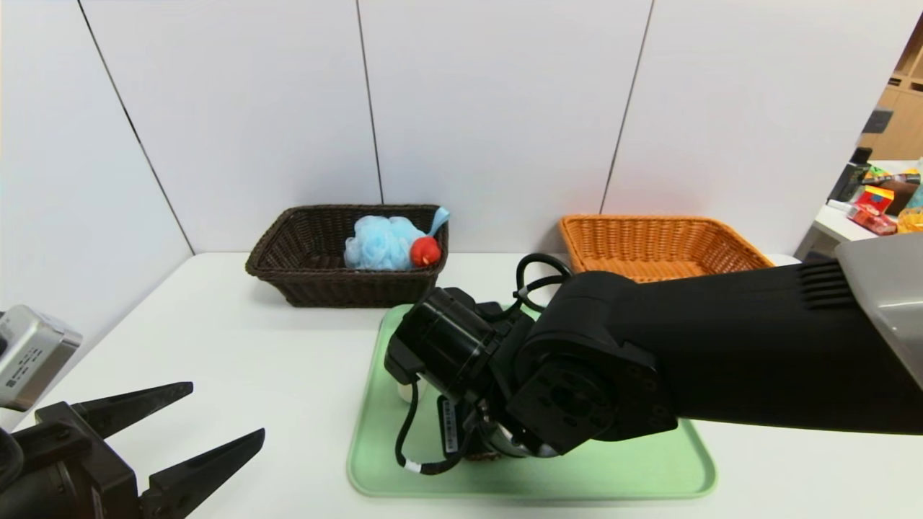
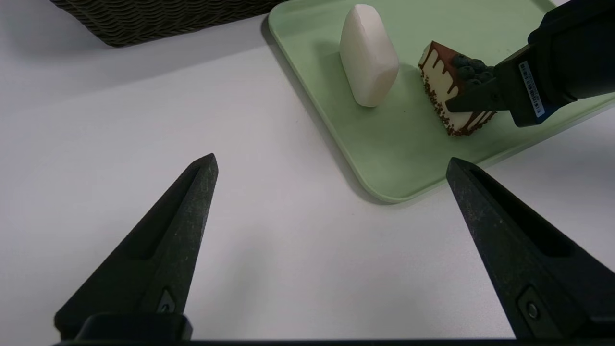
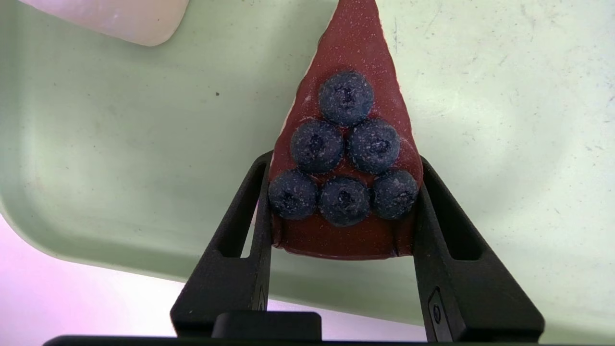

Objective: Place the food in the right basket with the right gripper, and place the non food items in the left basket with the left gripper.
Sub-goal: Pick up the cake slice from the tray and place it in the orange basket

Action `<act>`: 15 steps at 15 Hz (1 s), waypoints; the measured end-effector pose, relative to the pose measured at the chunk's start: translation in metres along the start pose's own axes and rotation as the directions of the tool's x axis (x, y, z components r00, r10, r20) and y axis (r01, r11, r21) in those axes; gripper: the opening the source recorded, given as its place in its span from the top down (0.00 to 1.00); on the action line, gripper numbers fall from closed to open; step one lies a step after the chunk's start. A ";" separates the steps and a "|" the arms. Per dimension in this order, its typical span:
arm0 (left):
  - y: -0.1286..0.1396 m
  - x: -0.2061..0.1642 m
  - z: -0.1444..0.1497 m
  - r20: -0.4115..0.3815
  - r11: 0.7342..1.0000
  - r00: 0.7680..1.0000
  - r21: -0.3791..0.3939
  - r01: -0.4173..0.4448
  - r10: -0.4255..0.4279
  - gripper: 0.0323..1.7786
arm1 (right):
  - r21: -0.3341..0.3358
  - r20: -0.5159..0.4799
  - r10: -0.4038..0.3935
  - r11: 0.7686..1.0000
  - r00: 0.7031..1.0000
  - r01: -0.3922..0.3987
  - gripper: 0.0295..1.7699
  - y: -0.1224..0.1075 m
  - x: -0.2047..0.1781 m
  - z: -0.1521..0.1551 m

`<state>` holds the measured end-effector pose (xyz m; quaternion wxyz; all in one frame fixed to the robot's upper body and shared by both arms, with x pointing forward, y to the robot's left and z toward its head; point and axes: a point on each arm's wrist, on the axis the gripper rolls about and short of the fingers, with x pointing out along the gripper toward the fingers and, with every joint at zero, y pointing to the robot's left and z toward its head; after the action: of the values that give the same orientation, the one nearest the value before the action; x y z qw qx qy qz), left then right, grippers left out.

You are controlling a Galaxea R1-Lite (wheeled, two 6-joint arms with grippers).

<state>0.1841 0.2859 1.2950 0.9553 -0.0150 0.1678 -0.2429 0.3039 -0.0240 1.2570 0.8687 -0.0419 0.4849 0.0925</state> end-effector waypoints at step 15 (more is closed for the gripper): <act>0.000 0.001 0.000 -0.004 1.000 1.000 -0.001 0.001 -0.001 0.05 | -0.040 0.129 0.056 0.998 0.990 -0.051 0.55 -0.021 -0.064 0.026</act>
<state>0.1847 0.2856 1.2946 0.9549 -0.0152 0.1699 -0.2431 0.2968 -0.0479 1.3244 0.8948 -0.0386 0.4263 0.1271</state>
